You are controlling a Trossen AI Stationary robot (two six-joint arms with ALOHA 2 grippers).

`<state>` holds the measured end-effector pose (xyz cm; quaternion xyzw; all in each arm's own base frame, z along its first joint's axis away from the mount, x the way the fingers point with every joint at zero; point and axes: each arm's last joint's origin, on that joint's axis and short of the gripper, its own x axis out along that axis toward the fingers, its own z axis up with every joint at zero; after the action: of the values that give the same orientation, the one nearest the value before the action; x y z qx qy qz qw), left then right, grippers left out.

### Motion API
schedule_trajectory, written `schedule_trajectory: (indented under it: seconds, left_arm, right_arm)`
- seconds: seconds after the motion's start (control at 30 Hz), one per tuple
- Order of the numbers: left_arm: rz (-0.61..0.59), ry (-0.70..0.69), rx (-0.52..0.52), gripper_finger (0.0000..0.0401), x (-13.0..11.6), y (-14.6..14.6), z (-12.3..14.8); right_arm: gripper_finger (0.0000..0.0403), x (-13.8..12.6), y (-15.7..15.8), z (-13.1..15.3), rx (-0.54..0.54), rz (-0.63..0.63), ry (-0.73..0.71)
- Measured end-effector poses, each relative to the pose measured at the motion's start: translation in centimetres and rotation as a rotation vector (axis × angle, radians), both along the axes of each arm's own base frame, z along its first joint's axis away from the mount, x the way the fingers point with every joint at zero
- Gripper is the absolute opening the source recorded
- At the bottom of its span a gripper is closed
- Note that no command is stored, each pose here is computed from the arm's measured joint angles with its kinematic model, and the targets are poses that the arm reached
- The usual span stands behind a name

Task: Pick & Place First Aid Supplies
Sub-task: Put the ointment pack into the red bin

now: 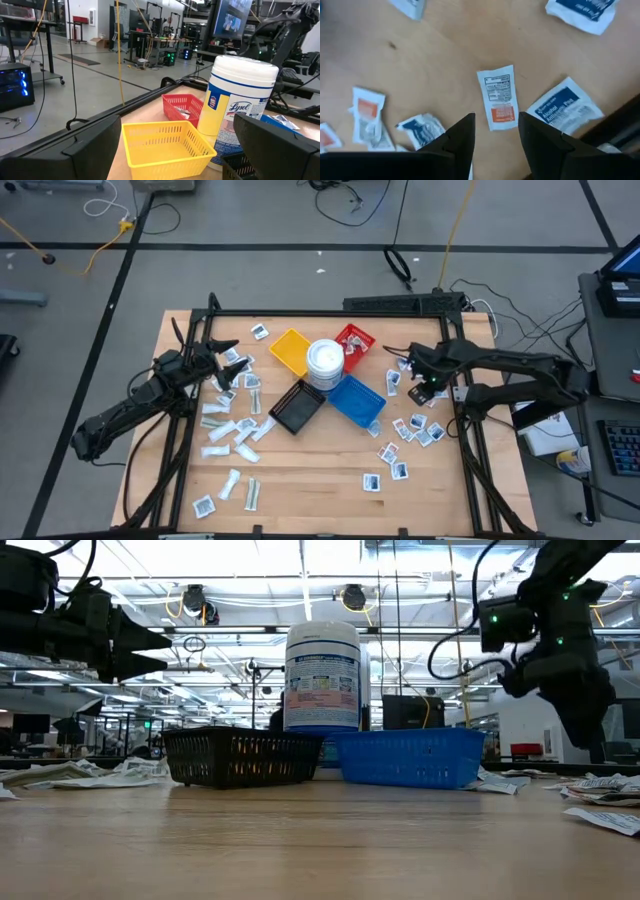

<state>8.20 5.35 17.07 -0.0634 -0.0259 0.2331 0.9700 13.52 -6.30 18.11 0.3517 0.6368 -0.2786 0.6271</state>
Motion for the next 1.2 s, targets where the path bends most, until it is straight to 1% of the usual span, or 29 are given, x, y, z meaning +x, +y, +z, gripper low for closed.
schedule_trajectory:
  seconds: [0.37, 0.6, 0.67, 0.73, 0.9, 0.93, 1.1, 1.2]
  left_arm:
    - [0.0, 0.0, 0.0, 0.0392, 0.0, 0.0, 0.0]
    - [0.0, 0.0, 0.0, 0.0392, 0.0, 0.0, 0.0]
    - [0.0, 0.0, 0.0, 0.0392, 0.0, 0.0, 0.0]
    - [0.0, 0.0, 0.0, 0.0392, 0.0, 0.0, 0.0]
    - [0.0, 0.0, 0.0, 0.0392, 0.0, 0.0, 0.0]
    - [0.0, 0.0, 0.0, 0.0392, 0.0, 0.0, 0.0]
    - [0.0, 0.0, 0.0, 0.0392, 0.0, 0.0, 0.0]
    - [0.0, 0.0, 0.0, 0.0392, 0.0, 0.0, 0.0]
  right_arm:
    - [0.0141, 0.8, -0.3, -3.6, 0.006, -0.014, 0.011]
    - [0.0137, 1.0, -0.4, -5.1, 0.029, -0.019, 0.066]
    - [0.0125, 1.0, -0.4, -5.2, 0.03, -0.013, 0.081]
    - [0.0101, 1.0, -0.2, -5.3, 0.016, -0.002, 0.094]
    - [0.0017, 1.2, 0.0, -5.3, -0.004, 0.0, 0.097]
    - [0.001, 1.2, 0.0, -5.3, -0.004, -0.001, 0.098]
    - [0.0004, 1.2, 0.0, -5.3, -0.005, -0.026, 0.103]
    - [0.0003, 1.5, -0.2, -4.7, -0.011, -0.024, 0.114]
